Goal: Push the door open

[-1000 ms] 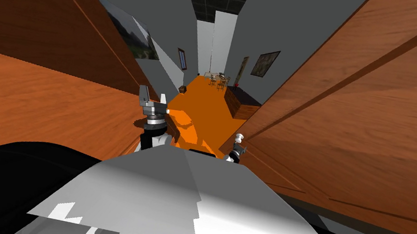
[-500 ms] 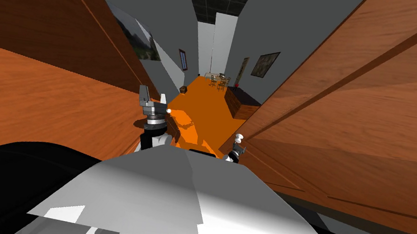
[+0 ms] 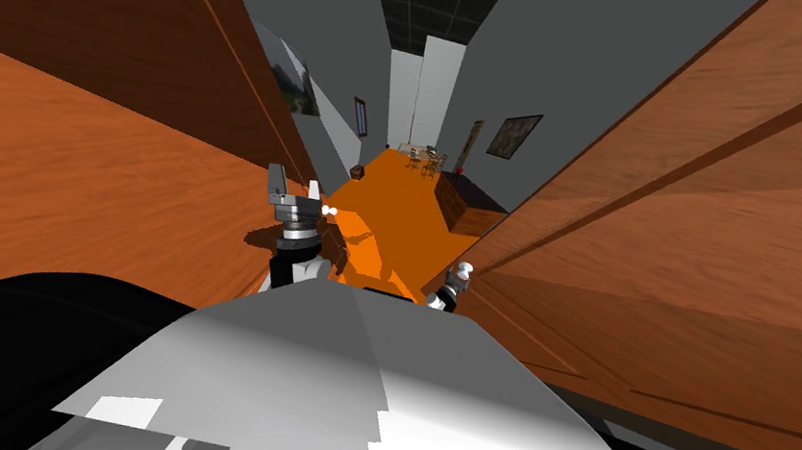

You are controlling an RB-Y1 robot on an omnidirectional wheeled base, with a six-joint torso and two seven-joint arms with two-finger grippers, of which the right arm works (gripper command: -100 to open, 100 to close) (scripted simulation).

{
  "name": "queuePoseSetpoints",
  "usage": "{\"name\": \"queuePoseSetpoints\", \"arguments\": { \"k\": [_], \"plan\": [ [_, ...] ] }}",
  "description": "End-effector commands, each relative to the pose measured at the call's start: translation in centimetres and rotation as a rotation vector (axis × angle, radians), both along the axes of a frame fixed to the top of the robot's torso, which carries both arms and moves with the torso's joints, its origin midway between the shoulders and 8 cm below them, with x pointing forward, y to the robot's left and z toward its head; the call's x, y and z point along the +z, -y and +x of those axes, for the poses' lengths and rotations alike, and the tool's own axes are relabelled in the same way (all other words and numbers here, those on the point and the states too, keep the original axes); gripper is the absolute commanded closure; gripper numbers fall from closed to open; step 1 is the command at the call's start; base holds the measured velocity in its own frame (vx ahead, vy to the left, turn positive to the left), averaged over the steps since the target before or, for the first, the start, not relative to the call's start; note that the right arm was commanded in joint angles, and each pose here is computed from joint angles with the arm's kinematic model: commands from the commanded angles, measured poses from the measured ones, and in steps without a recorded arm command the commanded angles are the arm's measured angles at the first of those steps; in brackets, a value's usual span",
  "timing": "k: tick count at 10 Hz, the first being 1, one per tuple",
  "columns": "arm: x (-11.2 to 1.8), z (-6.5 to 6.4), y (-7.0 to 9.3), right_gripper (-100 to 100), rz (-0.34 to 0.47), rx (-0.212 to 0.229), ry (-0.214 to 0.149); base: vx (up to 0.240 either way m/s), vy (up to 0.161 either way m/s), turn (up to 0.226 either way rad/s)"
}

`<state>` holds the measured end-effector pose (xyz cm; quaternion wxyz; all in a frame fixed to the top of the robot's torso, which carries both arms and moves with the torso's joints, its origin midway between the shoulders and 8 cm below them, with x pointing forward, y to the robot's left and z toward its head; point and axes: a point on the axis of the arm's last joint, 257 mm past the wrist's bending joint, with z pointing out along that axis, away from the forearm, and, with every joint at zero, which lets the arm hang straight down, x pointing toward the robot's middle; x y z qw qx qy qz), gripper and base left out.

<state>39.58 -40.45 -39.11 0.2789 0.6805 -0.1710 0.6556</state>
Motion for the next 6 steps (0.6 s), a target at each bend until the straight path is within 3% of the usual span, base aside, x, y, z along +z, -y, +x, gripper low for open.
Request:
{"name": "queuePoseSetpoints", "arguments": {
  "k": [1,4,5,6],
  "plan": [
    [0.0,0.0,-0.5,-100,0.049,-0.007,0.032,-0.076,0.003,0.047],
    [-0.1,0.0,-1.4,-100,0.125,-0.019,0.079,-0.072,0.001,0.043],
    [0.0,-0.1,-1.2,-100,0.106,-0.017,0.067,-0.027,0.003,0.007],
    [0.5,-0.1,0.2,-100,0.083,-0.017,0.071,0.018,-0.022,0.005]
  ]
}}
